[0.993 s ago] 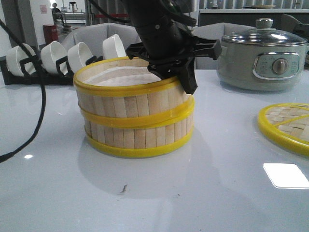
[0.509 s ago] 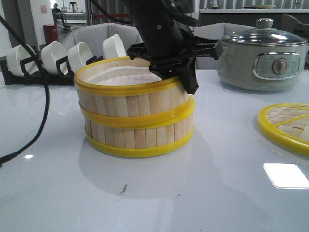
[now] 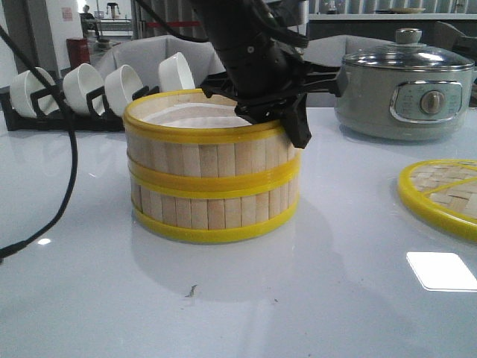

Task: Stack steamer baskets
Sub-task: 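Lower the basket onto the middle basket and open the left gripper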

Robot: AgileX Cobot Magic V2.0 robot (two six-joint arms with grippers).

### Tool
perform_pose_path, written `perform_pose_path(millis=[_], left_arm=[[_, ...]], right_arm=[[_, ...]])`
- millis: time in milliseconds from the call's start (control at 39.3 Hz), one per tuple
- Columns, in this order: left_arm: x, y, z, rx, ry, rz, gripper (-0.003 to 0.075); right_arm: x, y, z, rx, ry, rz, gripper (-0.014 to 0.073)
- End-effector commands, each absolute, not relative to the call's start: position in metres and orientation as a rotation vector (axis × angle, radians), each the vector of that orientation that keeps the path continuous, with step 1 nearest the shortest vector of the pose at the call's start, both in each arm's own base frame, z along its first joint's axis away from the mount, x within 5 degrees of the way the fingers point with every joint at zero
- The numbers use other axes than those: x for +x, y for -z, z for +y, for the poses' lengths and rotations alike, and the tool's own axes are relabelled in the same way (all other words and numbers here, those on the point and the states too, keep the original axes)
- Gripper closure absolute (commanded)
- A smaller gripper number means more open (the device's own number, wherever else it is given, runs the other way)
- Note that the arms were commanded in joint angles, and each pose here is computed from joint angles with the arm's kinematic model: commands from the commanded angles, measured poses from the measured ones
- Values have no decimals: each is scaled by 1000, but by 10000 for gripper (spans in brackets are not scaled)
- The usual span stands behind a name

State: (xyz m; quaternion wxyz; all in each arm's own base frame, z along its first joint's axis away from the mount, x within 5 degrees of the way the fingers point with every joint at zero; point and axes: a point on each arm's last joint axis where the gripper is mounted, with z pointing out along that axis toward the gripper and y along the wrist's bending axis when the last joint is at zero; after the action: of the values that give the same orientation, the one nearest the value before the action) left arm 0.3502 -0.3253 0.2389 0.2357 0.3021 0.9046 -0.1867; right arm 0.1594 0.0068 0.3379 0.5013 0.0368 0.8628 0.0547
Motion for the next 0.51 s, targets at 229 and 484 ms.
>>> perform_pose_path(millis=[229, 484], left_arm=[[350, -294, -334, 796, 598, 2297, 379], [352, -319, -333, 823, 569, 2248, 265]], right_arm=[[162, -355, 6, 82, -129, 1979, 225], [162, -355, 6, 82, -129, 1979, 225]])
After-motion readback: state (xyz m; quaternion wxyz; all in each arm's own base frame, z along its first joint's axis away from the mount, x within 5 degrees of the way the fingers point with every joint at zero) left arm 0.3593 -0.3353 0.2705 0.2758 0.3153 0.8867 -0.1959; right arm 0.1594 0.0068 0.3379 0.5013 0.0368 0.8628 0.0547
